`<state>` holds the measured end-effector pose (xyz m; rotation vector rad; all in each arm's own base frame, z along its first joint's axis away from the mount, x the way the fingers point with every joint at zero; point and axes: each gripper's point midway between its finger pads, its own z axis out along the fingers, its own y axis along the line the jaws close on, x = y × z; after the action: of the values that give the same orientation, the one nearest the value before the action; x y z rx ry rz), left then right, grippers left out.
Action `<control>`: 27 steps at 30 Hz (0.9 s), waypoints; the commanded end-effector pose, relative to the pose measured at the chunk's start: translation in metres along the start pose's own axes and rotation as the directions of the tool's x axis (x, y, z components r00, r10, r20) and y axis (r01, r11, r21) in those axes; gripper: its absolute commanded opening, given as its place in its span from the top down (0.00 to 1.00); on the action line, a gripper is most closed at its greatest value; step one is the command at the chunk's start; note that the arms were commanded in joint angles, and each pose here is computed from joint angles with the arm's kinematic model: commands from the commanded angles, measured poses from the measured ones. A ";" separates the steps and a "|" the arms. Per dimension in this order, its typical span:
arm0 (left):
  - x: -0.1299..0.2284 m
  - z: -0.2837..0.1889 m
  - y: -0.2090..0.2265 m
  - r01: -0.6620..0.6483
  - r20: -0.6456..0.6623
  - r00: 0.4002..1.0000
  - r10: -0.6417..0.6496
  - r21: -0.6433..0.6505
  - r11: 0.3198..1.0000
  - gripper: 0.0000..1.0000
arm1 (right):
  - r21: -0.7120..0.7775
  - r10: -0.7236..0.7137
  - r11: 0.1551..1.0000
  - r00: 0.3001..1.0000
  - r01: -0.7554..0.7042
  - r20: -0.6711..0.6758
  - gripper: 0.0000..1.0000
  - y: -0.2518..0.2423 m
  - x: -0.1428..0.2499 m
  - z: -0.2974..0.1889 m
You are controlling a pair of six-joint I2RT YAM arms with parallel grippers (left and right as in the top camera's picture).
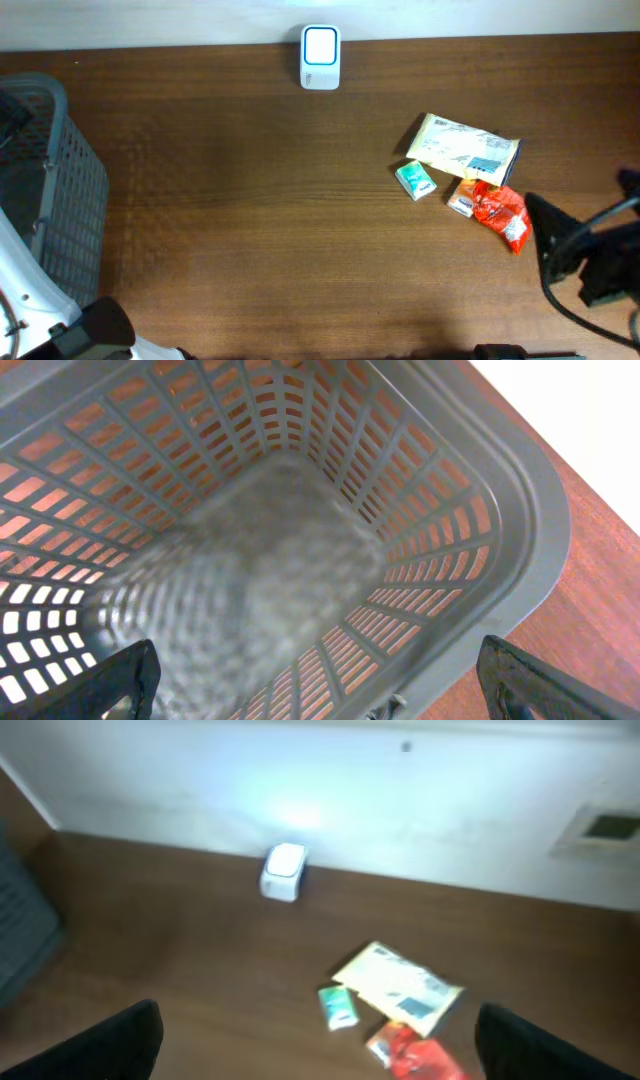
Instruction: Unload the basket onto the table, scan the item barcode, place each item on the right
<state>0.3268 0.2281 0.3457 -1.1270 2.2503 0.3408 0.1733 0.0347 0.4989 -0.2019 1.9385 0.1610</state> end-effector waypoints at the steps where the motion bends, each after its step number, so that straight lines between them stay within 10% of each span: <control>1: -0.003 -0.004 0.001 0.014 0.013 1.000 -0.014 0.003 1.000 0.01 | 0.120 -0.088 0.990 0.993 0.078 0.076 0.01 -0.023 0.006 0.019; 12: -0.003 -0.004 0.001 0.014 0.013 1.000 -0.014 0.003 1.000 0.01 | 0.120 -0.276 0.961 0.830 0.249 0.486 0.02 -0.013 0.165 0.143; 22: -0.003 -0.004 0.001 0.014 0.012 1.000 -0.014 0.003 1.000 0.01 | 0.088 -0.235 0.972 0.924 0.219 0.301 0.02 -0.018 0.289 0.187; 27: -0.003 -0.004 0.001 0.014 0.013 1.000 -0.014 0.003 1.000 0.01 | 0.075 -0.183 0.983 0.936 0.168 0.300 0.01 -0.018 0.290 0.188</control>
<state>0.3267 0.2279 0.3455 -1.1269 2.2516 0.3406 0.2430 0.0374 0.1615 -0.3322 1.5985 0.0005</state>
